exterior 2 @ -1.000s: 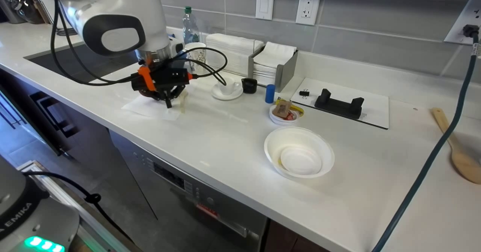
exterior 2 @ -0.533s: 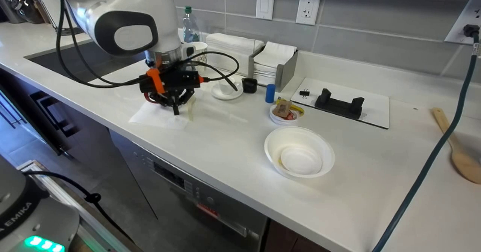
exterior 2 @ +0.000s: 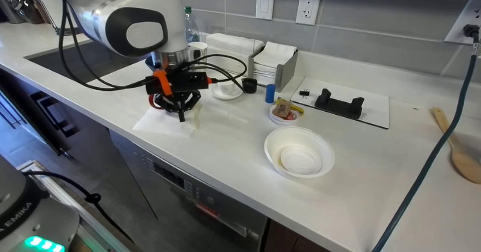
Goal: Slide the paper towel with a cup on it to the right
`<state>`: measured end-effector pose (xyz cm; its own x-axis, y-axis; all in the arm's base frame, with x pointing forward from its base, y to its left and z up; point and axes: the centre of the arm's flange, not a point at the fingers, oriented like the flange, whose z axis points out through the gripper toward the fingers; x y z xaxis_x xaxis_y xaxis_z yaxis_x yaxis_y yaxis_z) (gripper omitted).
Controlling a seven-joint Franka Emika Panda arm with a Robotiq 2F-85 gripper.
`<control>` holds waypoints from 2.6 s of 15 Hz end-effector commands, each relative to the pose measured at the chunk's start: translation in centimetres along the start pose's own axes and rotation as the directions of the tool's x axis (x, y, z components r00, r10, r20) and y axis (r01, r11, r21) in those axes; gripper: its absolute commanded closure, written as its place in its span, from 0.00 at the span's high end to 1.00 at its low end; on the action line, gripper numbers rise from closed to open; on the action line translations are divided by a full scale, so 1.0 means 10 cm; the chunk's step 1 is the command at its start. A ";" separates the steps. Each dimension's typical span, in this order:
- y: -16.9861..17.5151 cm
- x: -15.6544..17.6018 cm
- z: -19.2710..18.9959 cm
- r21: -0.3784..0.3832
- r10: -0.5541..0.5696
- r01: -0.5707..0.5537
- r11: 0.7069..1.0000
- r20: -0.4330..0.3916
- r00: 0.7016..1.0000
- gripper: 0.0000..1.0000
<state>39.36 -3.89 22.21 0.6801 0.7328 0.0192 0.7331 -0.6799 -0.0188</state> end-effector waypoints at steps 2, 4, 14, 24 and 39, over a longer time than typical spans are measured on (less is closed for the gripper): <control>-0.20 -0.27 0.16 -0.010 -0.027 0.027 1.000 0.049 0.998 0.00; -0.16 -0.27 0.15 -0.018 -0.012 0.013 1.000 0.054 0.998 0.00; -0.06 -0.37 0.13 -0.078 0.045 -0.039 0.996 0.080 0.996 0.00; -0.19 -0.34 -0.04 -0.072 0.022 -0.020 0.997 0.016 1.000 0.47; -0.28 -0.58 -0.36 -0.054 0.003 -0.002 0.999 0.020 1.000 1.00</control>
<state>39.28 -6.08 23.66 0.6898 0.7237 -0.0209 0.7239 -0.6890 0.0344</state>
